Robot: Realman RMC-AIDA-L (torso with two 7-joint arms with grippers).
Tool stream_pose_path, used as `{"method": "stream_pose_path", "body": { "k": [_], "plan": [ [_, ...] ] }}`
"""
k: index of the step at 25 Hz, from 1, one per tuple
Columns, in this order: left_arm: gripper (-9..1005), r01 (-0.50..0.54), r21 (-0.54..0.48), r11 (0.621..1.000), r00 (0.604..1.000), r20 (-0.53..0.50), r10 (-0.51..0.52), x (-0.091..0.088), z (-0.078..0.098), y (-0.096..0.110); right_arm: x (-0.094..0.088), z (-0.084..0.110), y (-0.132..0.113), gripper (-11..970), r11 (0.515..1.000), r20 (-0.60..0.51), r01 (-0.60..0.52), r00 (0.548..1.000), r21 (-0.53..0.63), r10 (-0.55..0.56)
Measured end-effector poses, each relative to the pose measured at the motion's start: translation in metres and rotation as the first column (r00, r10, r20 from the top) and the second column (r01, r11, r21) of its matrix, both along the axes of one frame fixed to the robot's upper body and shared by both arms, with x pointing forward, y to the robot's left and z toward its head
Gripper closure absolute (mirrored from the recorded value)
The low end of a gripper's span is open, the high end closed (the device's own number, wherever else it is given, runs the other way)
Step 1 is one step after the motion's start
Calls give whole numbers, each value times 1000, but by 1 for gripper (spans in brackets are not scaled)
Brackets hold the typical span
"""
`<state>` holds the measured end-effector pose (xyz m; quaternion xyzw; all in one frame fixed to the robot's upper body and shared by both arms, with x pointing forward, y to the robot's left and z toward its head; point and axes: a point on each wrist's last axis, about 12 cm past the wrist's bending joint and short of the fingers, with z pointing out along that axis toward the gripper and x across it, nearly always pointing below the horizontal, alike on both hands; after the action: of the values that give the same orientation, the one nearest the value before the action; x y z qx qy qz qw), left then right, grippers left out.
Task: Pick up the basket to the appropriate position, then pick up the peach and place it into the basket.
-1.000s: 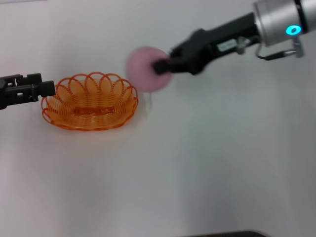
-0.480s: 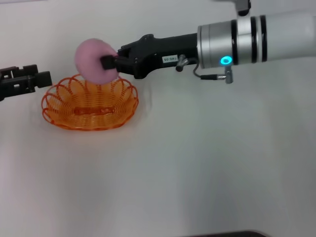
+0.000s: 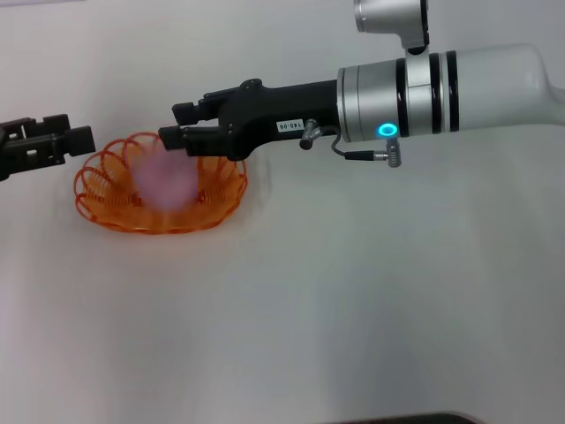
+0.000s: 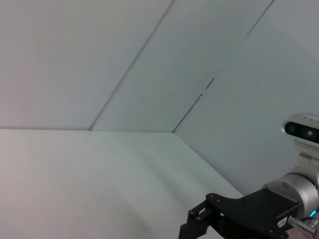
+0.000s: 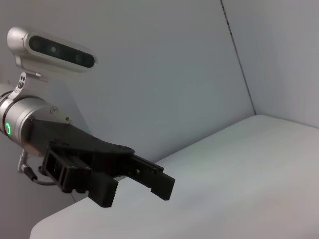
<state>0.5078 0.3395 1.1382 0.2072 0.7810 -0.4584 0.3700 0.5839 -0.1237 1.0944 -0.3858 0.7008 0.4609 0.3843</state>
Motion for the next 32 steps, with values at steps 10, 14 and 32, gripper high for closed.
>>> {"method": "stream_pose_path", "body": {
  "k": [10,14,32],
  "plan": [
    [201,-2,-8,1000,1000,-8,2,-2,-3,0,-5,8,-18,334,997,-40,2,999,76,1],
    [201,-8,-10,1000,1000,-10,8,-3,-4,1,-13,25,-50,175,990,3,-21,1000,142,21],
    [201,4,24,1000,1000,31,-4,1,-7,-2,-45,40,-197,13,978,-231,23,970,-207,-72]
  ]
}}
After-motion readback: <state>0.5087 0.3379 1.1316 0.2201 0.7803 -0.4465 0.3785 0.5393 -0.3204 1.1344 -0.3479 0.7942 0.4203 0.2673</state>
